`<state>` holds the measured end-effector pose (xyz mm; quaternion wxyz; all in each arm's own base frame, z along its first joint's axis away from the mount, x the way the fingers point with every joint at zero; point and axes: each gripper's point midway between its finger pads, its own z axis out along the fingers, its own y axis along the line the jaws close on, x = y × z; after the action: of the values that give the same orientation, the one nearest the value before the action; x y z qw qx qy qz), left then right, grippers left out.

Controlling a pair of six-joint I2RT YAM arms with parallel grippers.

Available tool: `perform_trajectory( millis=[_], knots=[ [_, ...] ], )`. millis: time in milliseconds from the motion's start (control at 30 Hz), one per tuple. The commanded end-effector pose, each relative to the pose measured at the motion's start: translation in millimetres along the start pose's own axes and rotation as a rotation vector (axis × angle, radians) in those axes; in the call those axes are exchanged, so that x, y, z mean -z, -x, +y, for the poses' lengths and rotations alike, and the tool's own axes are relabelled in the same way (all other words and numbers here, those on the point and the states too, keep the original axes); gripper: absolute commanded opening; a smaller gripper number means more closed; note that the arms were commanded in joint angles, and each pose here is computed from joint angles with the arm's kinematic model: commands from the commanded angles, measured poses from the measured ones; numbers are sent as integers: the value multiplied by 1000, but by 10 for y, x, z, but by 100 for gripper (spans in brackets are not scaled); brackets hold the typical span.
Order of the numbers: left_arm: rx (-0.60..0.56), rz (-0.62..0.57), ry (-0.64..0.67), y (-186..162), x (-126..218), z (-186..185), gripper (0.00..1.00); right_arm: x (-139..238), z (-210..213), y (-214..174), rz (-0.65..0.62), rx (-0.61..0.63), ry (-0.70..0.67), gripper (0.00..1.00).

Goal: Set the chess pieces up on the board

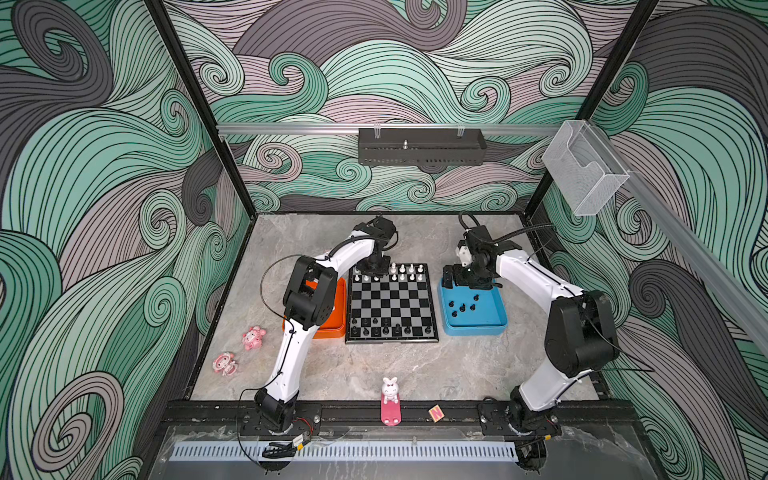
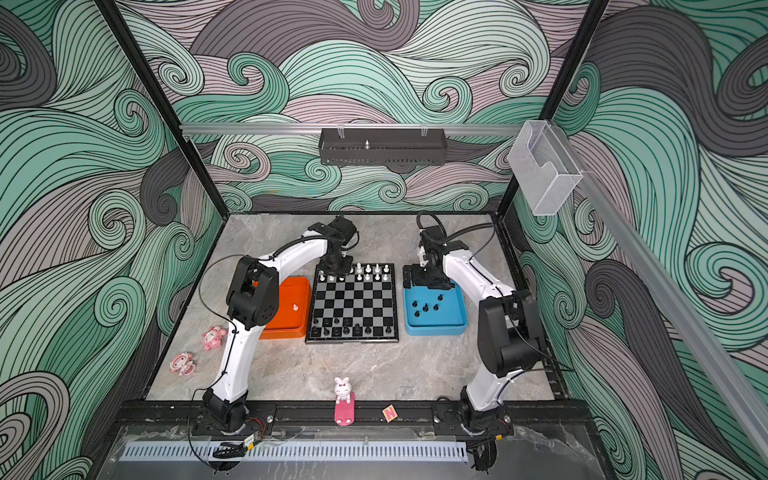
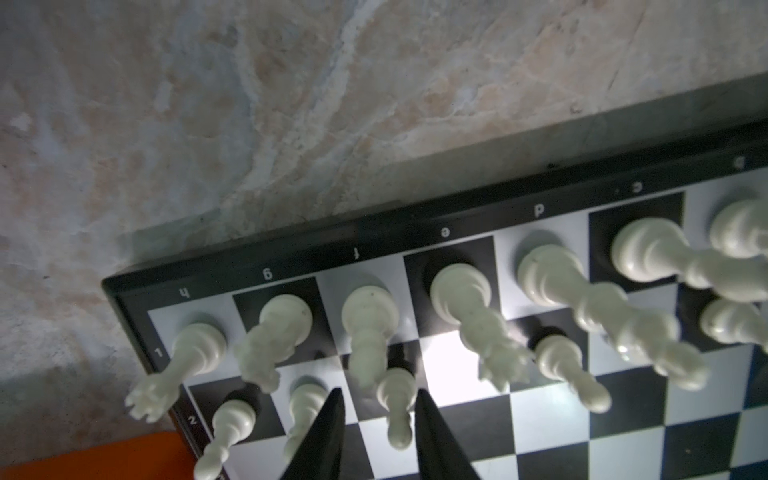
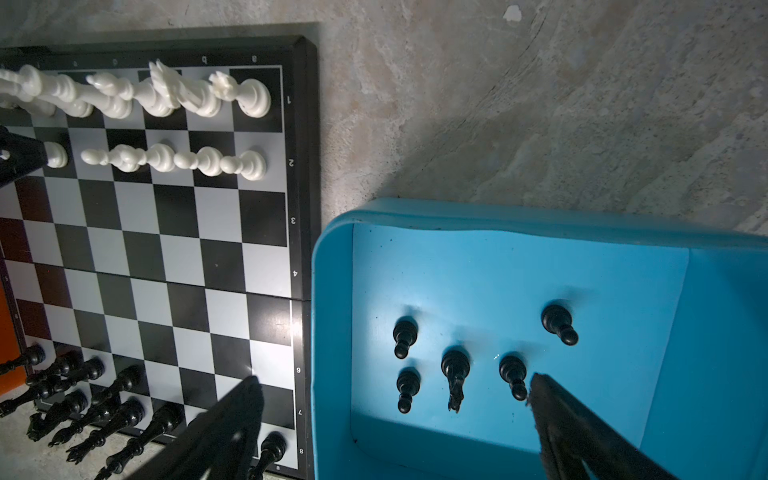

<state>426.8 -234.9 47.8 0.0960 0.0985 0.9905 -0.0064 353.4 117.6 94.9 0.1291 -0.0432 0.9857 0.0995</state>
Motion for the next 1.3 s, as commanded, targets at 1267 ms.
perform_trajectory(
  millis=[1267],
  knots=[
    [-3, -22, -50, 34, 272, -105, 35, 34, -24, -40, 7, -3, -3, 100]
  ],
)
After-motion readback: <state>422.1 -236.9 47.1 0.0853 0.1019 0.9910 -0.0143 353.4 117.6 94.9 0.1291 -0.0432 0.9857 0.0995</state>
